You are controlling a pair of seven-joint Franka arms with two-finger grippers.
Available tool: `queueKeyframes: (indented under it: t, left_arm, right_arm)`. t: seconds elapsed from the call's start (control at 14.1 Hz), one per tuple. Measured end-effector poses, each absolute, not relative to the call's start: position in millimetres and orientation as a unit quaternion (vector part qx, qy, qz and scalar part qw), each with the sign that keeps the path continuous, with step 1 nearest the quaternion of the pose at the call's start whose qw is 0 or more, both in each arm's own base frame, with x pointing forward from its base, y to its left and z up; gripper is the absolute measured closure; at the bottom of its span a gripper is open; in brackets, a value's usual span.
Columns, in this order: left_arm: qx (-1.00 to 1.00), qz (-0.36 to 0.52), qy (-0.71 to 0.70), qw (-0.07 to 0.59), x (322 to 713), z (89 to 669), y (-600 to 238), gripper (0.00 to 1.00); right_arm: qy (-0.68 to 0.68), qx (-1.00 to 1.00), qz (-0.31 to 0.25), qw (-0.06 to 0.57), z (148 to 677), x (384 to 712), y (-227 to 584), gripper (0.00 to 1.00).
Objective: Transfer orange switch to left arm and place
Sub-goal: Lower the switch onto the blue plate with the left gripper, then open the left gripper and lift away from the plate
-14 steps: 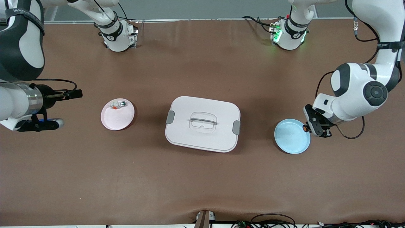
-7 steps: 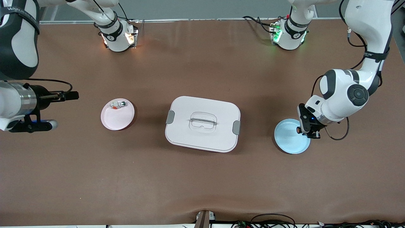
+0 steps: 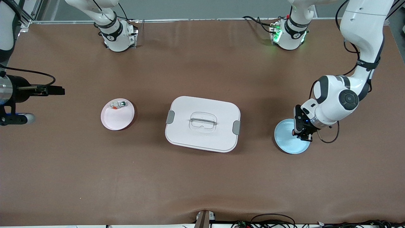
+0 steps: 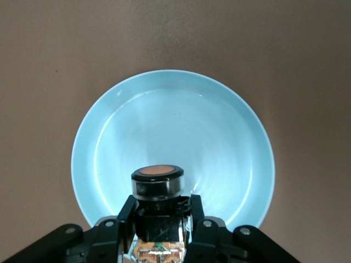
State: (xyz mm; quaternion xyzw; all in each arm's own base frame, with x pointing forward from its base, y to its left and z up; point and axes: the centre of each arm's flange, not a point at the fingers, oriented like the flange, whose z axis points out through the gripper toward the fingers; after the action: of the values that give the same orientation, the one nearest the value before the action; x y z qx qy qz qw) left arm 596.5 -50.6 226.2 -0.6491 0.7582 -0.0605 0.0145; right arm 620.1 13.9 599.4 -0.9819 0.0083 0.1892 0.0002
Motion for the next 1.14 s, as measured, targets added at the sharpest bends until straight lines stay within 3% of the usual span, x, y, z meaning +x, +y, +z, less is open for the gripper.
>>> queueKeyframes:
  t: [0.28,0.71,1.06,1.14]
  left_arm:
    - [-0.645,-0.072,0.760,0.023,587.4,200.9,-52.0,0.58]
    - [-0.631,-0.081,0.771,0.032,586.3,198.0,-60.9,0.58]
    - [-0.632,-0.085,0.770,0.034,585.8,187.7,-59.8,0.58]
    - [-0.632,-0.085,0.769,0.034,585.8,187.3,-59.3,0.53]
  right_arm:
    - [0.006,-0.993,0.114,0.002,634.0,617.8,18.3,0.00]
    - [0.006,-0.999,0.038,0.000,634.5,615.7,22.9,0.00]
    - [0.013,-1.000,0.022,0.007,634.2,595.7,20.8,0.00]
    - [0.016,-1.000,0.021,0.008,635.9,593.5,17.7,0.00]
